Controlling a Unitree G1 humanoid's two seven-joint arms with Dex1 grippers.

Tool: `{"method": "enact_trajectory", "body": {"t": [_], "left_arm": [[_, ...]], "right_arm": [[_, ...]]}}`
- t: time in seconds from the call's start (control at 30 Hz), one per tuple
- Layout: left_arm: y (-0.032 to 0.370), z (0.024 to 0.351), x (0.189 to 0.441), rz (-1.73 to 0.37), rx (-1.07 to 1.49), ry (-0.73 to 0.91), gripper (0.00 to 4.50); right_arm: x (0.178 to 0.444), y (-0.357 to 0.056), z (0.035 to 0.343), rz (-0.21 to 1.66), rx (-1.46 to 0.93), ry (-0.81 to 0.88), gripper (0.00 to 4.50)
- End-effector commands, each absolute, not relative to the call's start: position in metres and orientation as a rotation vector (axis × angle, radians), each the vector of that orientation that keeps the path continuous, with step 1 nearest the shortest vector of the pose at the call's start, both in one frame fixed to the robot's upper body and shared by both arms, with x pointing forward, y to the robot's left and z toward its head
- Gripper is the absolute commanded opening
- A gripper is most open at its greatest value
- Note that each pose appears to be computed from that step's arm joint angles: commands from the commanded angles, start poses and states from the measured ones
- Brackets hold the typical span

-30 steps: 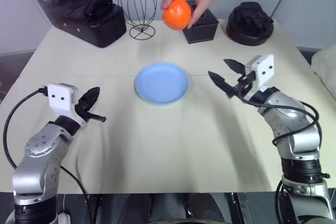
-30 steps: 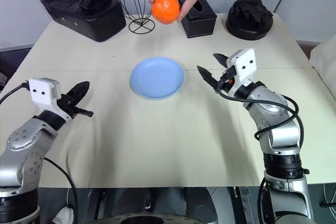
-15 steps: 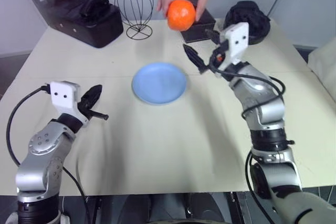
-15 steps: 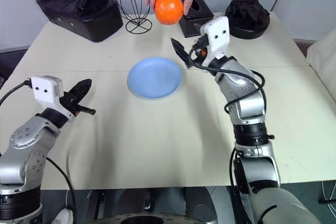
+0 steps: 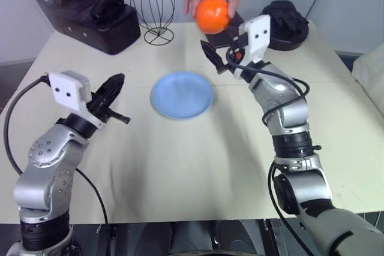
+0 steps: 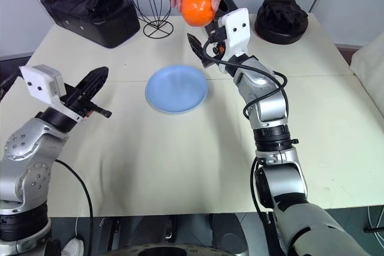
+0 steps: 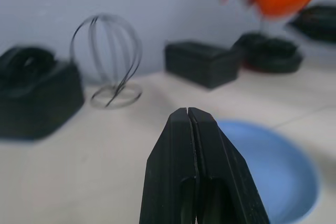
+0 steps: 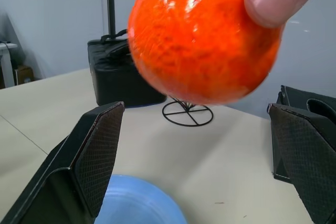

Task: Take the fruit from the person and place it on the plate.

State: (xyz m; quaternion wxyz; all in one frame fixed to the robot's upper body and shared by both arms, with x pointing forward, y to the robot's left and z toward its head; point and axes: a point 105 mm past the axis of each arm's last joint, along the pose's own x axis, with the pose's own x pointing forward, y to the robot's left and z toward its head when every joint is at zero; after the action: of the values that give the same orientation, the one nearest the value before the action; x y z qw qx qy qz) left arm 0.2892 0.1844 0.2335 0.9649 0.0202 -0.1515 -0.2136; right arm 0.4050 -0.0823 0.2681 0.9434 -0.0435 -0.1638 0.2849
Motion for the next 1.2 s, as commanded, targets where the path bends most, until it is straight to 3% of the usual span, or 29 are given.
{"method": "enact_trajectory", "body": {"t": [0.03, 0.67, 1.2], "left_arm": [[0.176, 0.247, 0.282, -0.476, 0.013, -0.351, 0.00], [0.170, 0.245, 0.279, -0.503, -0.041, -0.338, 0.00], [0.175, 0.246, 0.279, -0.464, -0.020, -0.338, 0.00]], "right_arm": [[0.400, -0.079, 0.296, 0.584, -0.081, -0.427, 4.46], [0.394, -0.070, 0.328, 0.618, -0.023, -0.471, 4.46], [0.401, -0.056, 0.320, 0.649, -0.015, -0.451, 4.46]]}}
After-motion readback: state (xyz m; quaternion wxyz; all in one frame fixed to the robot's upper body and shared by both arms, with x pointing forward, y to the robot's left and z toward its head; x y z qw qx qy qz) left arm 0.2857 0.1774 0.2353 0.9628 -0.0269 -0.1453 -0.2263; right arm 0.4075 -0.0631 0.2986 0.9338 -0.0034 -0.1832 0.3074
